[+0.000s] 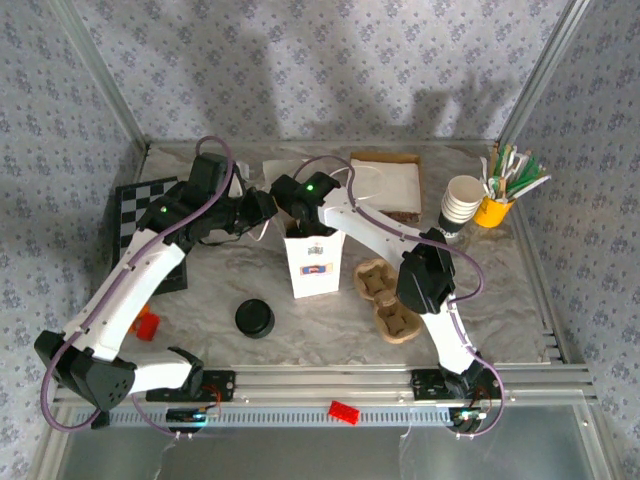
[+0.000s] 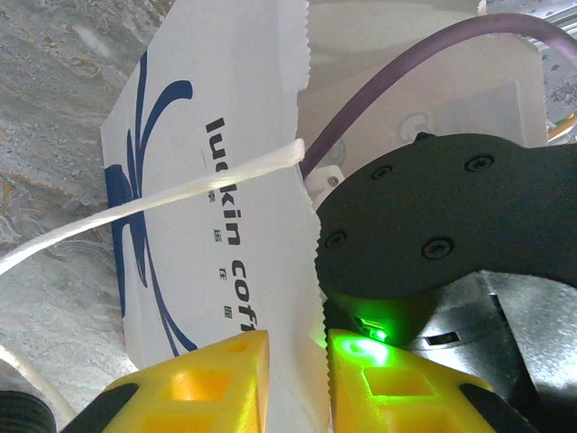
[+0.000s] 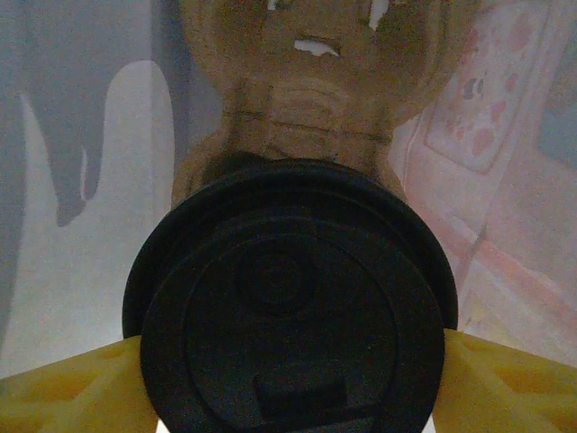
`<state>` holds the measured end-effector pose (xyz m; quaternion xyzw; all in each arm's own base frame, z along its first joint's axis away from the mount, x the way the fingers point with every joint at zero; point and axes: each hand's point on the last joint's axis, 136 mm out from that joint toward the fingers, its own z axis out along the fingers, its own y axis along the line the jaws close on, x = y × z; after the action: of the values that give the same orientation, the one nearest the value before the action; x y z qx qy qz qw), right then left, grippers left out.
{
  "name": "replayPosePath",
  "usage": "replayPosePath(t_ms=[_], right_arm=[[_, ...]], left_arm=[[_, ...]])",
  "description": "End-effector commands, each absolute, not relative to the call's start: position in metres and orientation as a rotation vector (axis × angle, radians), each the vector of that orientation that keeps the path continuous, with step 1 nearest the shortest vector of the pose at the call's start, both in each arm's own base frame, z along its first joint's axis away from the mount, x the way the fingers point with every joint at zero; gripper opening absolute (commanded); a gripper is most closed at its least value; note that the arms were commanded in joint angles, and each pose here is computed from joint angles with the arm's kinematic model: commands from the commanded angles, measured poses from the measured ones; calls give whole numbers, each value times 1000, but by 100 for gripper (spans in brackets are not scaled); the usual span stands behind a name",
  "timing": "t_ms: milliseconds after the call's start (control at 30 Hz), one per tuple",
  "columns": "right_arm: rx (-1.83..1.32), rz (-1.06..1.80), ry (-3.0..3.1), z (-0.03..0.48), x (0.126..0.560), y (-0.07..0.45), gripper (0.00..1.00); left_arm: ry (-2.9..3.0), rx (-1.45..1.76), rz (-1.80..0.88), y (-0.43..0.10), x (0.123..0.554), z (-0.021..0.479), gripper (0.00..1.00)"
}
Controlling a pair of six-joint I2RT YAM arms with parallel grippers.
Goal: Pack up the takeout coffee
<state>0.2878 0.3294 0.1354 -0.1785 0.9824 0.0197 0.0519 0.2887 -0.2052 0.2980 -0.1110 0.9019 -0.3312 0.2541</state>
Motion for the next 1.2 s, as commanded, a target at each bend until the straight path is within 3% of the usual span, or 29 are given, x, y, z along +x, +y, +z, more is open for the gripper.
replayPosePath(t_ms=[0, 367, 700, 1167], right_arm=[[-514, -115, 2988, 116, 295, 311, 74], [-500, -88, 2957, 129, 297, 313, 79], [-490, -53, 2920, 151, 301, 315, 85], [-471, 15, 2891, 174, 302, 316, 94]], left_arm=[[2426, -288, -888, -203, 290, 306, 24], [2429, -297, -870, -201, 291, 303, 23], [2441, -306, -858, -200, 293, 297, 13], [2456, -321, -816, -196, 295, 294, 9]])
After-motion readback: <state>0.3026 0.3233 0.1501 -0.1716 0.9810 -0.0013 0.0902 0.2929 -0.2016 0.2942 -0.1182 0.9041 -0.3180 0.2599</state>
